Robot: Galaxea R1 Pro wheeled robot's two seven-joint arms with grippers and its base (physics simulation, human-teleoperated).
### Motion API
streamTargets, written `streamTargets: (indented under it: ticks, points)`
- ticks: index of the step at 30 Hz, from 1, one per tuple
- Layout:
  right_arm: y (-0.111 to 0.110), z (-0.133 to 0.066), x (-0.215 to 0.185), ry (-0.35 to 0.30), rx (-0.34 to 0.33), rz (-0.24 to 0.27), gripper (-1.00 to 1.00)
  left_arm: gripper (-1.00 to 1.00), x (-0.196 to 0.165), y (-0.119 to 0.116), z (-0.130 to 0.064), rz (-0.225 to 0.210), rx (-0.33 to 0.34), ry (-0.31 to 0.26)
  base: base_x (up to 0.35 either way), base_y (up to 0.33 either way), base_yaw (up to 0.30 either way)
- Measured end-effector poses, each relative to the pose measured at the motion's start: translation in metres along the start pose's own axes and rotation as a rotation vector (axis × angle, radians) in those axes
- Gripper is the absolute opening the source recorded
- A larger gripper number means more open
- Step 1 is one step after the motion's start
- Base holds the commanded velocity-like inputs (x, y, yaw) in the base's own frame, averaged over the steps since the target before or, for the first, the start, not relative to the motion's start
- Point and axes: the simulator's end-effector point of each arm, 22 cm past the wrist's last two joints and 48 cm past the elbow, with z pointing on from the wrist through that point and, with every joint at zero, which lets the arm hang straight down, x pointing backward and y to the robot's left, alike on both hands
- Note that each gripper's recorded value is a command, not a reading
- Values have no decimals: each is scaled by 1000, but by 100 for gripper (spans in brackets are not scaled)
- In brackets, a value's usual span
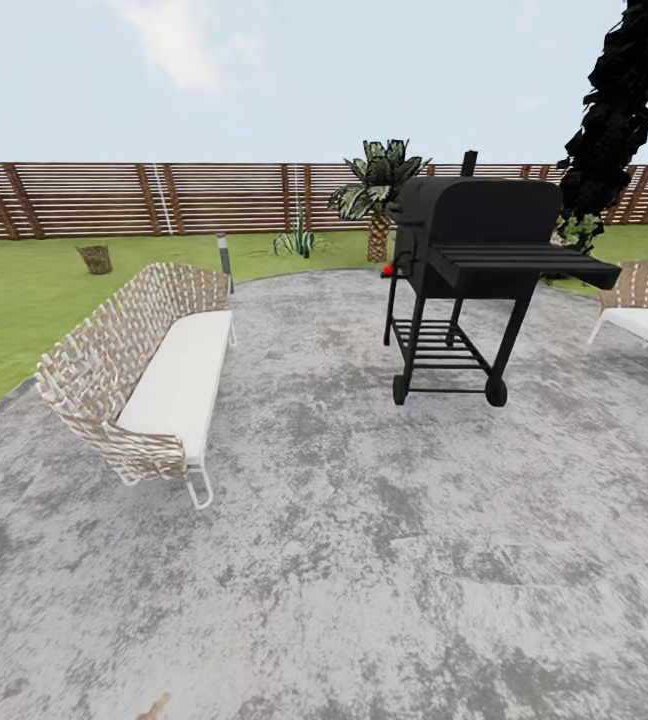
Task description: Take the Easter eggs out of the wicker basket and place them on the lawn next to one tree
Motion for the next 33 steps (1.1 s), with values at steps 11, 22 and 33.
streamTargets:
  ticks: [11, 22, 33]
  points:
    - [-1, 0, 0, 0, 0, -2, 100, 100, 0, 0, 0, 0, 0, 0, 340, 0, 105]
    - [-1, 0, 0, 1, 0, -3, 100, 100, 0, 0, 0, 0, 0, 0, 339, 0, 2]
    - [-1, 0, 0, 1, 0, -3, 100, 100, 0, 0, 0, 0, 0, 0, 340, 0, 0]
